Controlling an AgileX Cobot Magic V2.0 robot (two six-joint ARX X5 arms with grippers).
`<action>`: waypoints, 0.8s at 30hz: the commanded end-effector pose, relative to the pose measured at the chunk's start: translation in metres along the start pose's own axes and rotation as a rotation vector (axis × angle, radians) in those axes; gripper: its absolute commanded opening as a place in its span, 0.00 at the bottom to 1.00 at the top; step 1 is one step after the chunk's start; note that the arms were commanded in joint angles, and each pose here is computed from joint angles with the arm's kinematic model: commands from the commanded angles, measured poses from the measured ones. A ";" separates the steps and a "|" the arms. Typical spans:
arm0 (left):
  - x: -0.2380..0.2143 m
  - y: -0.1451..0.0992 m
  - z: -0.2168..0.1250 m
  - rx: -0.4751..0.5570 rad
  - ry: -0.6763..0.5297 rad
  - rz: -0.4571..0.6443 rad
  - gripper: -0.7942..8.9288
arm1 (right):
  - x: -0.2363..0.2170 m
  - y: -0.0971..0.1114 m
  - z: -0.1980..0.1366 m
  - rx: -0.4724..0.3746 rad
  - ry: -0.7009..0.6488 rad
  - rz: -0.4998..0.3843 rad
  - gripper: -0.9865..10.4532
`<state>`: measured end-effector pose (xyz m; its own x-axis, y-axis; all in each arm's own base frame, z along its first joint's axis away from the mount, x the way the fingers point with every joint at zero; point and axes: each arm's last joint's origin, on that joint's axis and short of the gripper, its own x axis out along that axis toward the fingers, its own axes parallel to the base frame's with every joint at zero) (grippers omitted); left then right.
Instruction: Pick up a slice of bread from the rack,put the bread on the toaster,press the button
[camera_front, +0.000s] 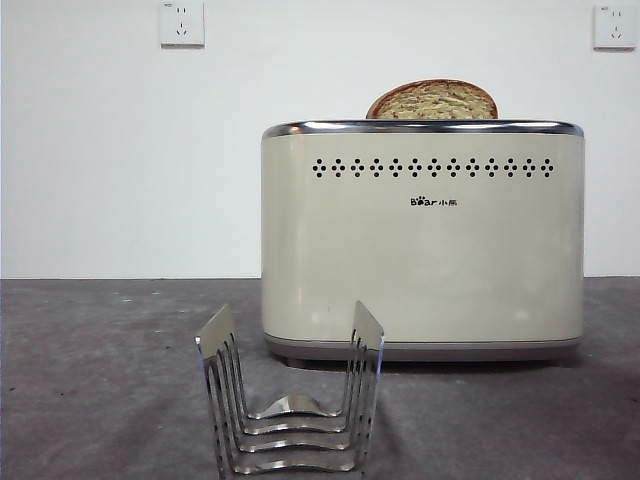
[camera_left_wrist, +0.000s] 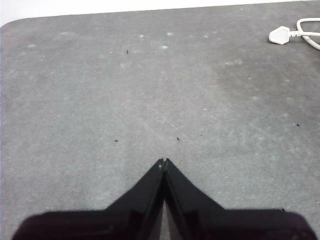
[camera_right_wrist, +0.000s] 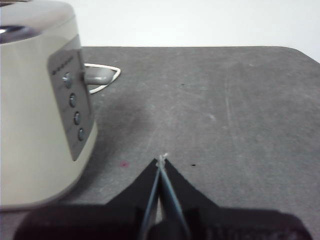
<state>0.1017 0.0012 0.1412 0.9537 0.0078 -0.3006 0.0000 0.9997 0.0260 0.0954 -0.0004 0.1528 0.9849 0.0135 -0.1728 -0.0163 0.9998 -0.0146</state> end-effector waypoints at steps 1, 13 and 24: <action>0.001 0.000 -0.002 -0.003 0.001 0.001 0.08 | 0.001 0.000 -0.003 -0.020 0.004 -0.008 0.09; 0.001 0.000 -0.002 -0.003 0.001 0.000 0.08 | 0.001 0.000 -0.003 -0.019 0.003 -0.007 0.09; 0.001 0.000 -0.002 -0.003 0.001 0.000 0.08 | 0.001 0.000 -0.003 -0.020 0.003 -0.007 0.09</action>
<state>0.1017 0.0012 0.1412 0.9537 0.0078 -0.3006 0.0000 0.9997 0.0260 0.0954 -0.0005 0.1528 0.9850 0.0109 -0.1725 -0.0164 0.9994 -0.0305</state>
